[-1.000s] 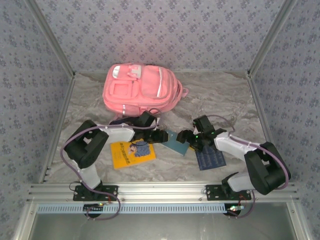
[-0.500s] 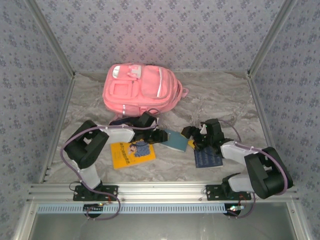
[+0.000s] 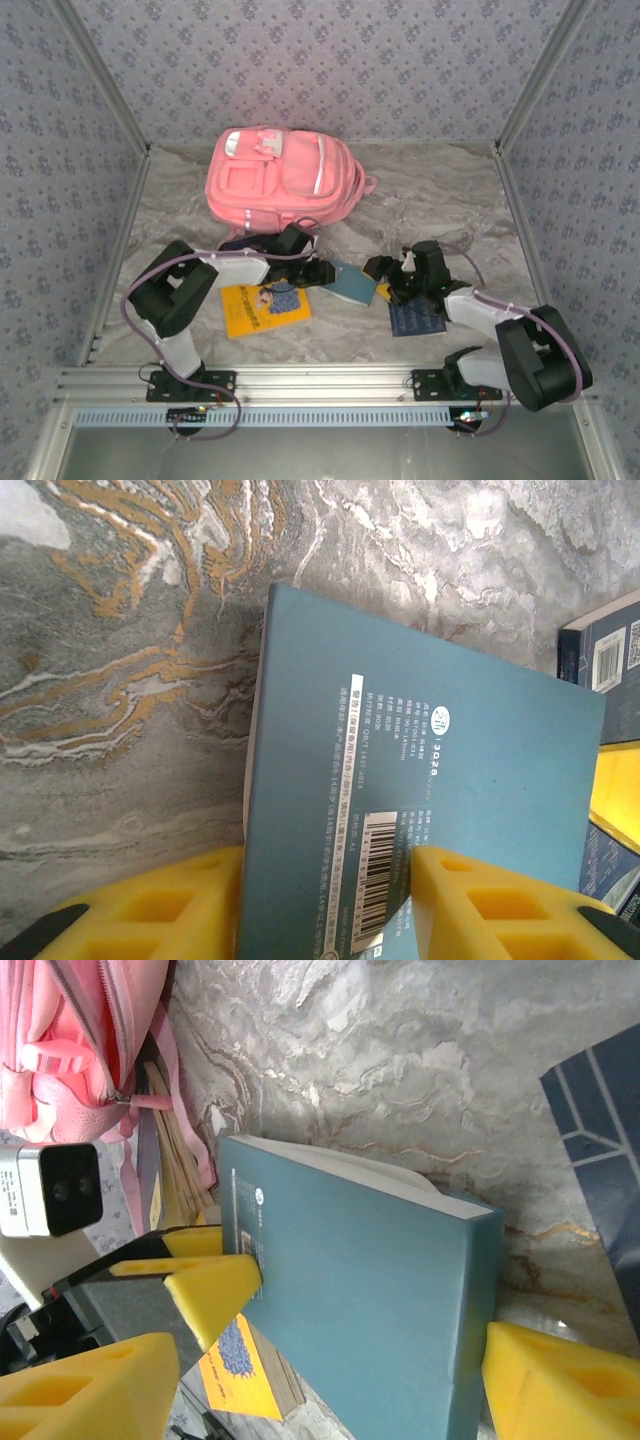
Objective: Pack the student bag
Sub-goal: Pick up the book from the center of the table.
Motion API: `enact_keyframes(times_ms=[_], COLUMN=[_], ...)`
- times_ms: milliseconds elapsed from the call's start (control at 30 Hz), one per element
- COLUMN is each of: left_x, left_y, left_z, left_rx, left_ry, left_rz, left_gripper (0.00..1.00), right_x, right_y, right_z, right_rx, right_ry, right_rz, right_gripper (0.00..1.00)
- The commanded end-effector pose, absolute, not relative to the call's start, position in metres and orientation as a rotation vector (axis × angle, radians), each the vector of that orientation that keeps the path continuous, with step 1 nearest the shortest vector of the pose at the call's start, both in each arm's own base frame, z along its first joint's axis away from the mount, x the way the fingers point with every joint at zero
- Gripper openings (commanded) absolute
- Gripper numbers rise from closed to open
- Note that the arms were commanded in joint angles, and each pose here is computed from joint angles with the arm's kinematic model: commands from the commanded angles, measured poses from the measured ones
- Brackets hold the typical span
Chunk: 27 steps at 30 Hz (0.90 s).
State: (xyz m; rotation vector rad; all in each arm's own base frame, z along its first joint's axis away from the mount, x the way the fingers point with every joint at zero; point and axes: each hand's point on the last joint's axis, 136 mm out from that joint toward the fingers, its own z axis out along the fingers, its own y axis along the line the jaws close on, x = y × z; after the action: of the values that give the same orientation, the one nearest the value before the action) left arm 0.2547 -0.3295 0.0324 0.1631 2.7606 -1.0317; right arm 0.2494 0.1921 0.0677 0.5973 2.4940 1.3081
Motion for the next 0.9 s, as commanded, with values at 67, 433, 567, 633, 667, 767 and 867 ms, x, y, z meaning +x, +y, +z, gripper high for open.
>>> enact_keyframes(times_ms=[67,433,567,633,667,767,867], left_x=[0.202,0.199,0.196,0.194,0.193,0.192,0.191], left_y=[-0.355,-0.359,-0.358,-0.358,-0.356,-0.354,-0.353], left_z=[0.019,0.027,0.025,0.024,0.023,0.021,0.021], left_rx=[0.346,0.382,0.398,0.405,0.412,0.426,0.434], left_ry=[2.879,2.866,2.878,2.884,2.888,2.897,2.9], left_rz=[-1.174,-1.205,-1.198,-1.195,-1.188,-1.163,-1.161], left_gripper=[0.42,0.49,0.5,0.51,0.52,0.53,0.54], right_x=[0.239,0.24,0.238,0.238,0.237,0.237,0.237], right_y=[0.226,0.229,0.227,0.226,0.226,0.226,0.226], right_z=[0.121,0.132,0.133,0.134,0.134,0.136,0.139], right_rx=[0.329,0.319,0.312,0.312,0.312,0.312,0.31], right_ry=[2.407,2.383,2.391,2.391,2.392,2.386,2.375], right_rz=[1.549,1.536,1.514,1.511,1.513,1.514,1.522], right_gripper=[0.79,0.79,0.79,0.8,0.8,0.8,0.8])
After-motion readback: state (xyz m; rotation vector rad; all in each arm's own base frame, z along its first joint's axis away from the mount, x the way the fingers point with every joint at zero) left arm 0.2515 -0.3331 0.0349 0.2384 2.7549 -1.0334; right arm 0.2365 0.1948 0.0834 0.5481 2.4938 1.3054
